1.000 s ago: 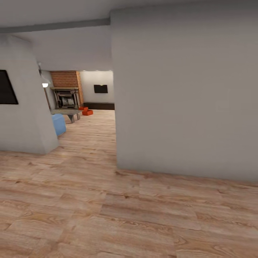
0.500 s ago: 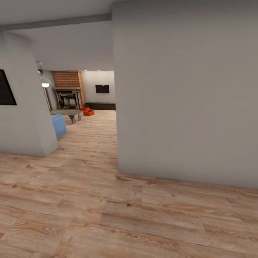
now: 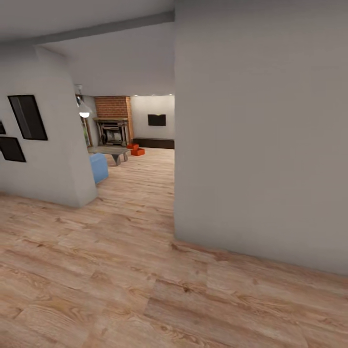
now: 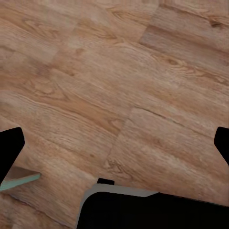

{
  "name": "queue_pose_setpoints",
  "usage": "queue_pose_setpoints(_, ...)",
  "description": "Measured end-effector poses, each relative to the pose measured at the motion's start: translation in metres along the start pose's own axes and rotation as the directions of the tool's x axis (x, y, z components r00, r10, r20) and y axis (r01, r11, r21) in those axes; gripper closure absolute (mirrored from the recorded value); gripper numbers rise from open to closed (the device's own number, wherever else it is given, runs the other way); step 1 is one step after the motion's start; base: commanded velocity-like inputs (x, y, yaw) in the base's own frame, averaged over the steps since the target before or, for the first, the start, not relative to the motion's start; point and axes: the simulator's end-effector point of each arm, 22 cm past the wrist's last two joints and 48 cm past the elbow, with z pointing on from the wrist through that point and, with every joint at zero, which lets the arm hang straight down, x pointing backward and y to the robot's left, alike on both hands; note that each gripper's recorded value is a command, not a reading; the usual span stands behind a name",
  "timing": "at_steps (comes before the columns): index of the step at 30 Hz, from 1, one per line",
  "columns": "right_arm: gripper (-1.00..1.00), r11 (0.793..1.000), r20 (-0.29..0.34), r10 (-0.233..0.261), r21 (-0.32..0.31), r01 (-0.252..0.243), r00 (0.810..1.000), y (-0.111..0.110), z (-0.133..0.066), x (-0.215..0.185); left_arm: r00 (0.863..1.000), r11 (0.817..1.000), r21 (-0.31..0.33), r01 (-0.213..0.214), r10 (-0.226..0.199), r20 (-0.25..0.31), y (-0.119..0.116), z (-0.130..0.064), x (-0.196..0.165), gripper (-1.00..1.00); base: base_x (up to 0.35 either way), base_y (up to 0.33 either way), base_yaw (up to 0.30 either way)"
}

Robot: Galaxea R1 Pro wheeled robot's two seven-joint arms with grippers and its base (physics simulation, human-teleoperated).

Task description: Move the two storage containers from the living room to the garage. In the garage, place one container on the floor and stack the other container on top of it (either order is fine).

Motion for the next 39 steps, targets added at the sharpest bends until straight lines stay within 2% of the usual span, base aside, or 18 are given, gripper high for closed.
queue_pose_setpoints(39, -1.00, 1.000, 0.000, 0.000, 0.000, 0.000, 1.000, 0.0000, 0.0000, 0.0000, 1.000, 1.000, -0.001, -0.001, 0.001, 0.001, 0.0011, 0.0002, -0.0002, -1.00, 0.325, 0.000, 0.250)
